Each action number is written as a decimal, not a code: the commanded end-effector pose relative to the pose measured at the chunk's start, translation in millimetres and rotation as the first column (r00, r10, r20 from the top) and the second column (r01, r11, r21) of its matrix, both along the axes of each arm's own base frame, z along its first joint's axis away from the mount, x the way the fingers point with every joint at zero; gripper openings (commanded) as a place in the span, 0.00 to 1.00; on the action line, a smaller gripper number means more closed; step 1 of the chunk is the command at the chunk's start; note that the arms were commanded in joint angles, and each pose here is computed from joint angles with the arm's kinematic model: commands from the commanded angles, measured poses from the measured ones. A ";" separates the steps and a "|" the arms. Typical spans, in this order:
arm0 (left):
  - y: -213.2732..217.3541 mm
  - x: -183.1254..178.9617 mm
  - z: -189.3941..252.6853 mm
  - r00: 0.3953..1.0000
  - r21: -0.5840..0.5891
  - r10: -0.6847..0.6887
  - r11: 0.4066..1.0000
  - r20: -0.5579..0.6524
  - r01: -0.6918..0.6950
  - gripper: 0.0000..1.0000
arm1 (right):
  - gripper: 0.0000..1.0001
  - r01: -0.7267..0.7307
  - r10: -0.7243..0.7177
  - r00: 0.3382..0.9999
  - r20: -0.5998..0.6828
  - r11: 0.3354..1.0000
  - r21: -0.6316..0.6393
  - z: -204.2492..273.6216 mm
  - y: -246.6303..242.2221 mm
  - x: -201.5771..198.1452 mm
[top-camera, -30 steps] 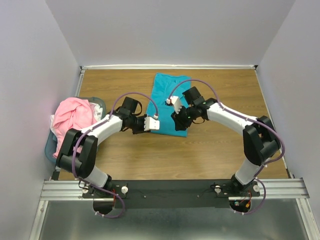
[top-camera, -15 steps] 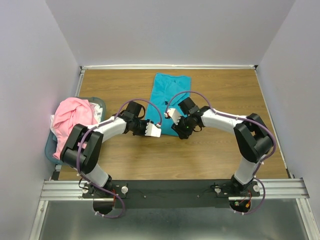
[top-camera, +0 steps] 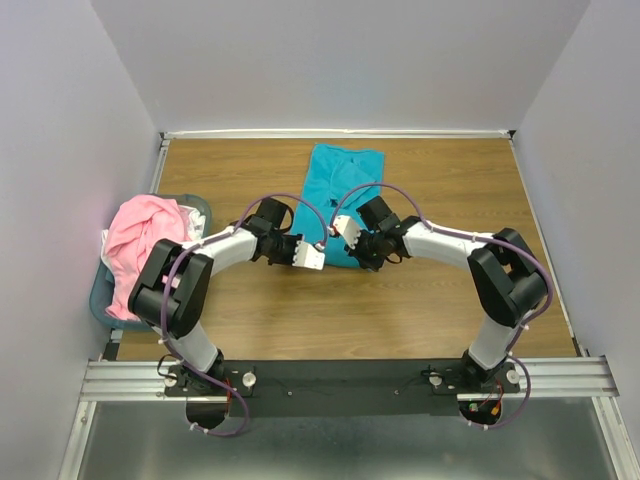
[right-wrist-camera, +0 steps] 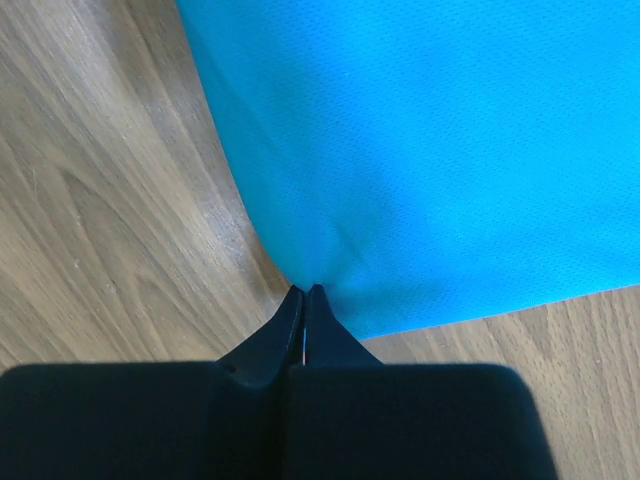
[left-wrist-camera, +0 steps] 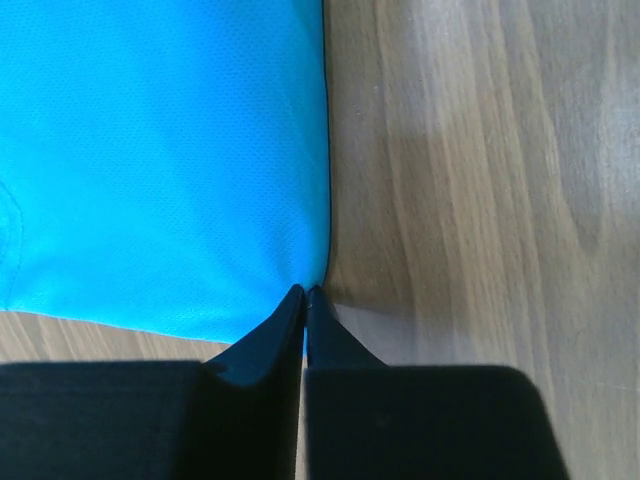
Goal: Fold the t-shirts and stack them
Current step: Fold the tshirt
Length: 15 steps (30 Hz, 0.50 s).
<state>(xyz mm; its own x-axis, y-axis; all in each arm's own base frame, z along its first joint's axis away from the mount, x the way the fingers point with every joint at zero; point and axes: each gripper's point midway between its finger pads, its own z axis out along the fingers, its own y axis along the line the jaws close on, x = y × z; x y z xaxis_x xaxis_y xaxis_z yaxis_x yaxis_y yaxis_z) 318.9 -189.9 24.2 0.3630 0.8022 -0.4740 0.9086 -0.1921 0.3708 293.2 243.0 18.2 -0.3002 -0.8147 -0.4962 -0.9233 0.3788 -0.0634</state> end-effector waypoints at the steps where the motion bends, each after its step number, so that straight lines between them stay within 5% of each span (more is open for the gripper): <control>1: -0.9 0.2 6.4 1.000 0.015 -0.008 1.000 -0.023 0.008 0.00 | 0.00 0.026 -0.029 0.999 -0.028 0.994 -0.104 -17.4 -22.7 -12.5; 9: -24.5 24.2 76.5 0.999 -0.105 0.021 0.994 -0.043 -0.025 0.00 | 0.01 0.093 -0.096 0.994 0.046 0.994 0.055 67.7 -18.7 36.7; 15: -29.4 28.1 97.8 0.998 -0.128 0.029 0.991 -0.047 -0.034 0.00 | 0.01 0.056 -0.058 0.996 0.061 0.998 0.038 87.1 -35.3 36.8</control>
<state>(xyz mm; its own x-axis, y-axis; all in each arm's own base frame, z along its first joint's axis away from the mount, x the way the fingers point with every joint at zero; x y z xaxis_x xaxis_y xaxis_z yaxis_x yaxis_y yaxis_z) 365.6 -219.4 121.8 0.3679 0.7568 -0.5403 0.8916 -0.1222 0.4359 343.8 215.4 87.9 -0.3465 -0.7555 -0.5560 -0.8678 0.4833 -0.1159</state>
